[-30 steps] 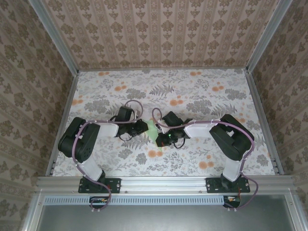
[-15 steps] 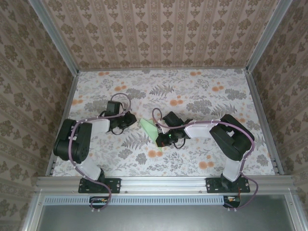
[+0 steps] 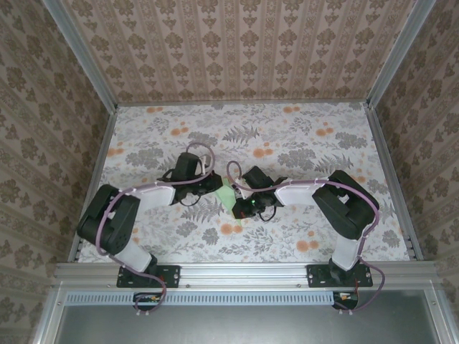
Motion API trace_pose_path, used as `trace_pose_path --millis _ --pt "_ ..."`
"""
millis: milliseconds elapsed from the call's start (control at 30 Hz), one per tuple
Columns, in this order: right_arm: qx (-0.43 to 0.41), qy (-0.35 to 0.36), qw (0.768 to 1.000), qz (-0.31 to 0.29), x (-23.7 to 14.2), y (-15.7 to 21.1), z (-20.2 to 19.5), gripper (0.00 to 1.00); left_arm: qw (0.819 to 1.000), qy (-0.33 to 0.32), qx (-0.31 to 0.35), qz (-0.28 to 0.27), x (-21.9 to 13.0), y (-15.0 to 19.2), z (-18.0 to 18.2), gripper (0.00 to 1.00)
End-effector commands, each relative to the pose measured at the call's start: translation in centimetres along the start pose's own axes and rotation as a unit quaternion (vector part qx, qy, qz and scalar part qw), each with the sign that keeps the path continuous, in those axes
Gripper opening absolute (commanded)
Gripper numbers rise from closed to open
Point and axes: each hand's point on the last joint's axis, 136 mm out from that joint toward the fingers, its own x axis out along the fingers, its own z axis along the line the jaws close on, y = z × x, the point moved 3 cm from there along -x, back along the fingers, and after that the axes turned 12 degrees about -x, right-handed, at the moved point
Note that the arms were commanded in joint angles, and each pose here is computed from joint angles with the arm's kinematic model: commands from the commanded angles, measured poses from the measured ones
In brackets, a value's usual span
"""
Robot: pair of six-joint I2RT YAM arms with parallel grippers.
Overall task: Fold a paper plane with a square sheet of paper (pick it up from the middle)
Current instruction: Fold the wing for the fifth time at the center of the table.
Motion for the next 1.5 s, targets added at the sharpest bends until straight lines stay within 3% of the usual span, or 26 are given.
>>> trace_pose_path --millis 0,200,433,1100,1300,1467 --pt "0.076 0.063 0.984 0.145 1.1 8.4 -3.3 0.02 1.0 0.005 -0.008 0.012 1.5 -0.2 -0.5 0.08" --pt "0.077 0.064 0.984 0.149 1.1 8.7 -3.3 0.02 0.998 -0.046 -0.044 -0.012 3.0 -0.6 2.6 0.05" --pt "0.081 0.069 0.983 0.153 1.1 9.1 -3.6 0.02 0.989 -0.095 -0.091 -0.061 2.3 -1.0 7.3 0.02" --pt "0.085 0.072 0.981 0.16 1.1 9.8 -3.8 0.02 0.978 -0.107 -0.142 -0.108 -0.4 -4.9 12.8 0.02" --pt "0.076 0.036 0.992 0.093 0.5 6.2 -1.6 0.09 0.976 -0.093 -0.154 -0.121 -1.7 -6.0 12.6 0.07" --pt "0.045 0.009 0.999 -0.003 -2.0 -0.3 1.8 0.2 0.979 -0.082 -0.136 -0.131 -3.4 -7.2 10.1 0.21"
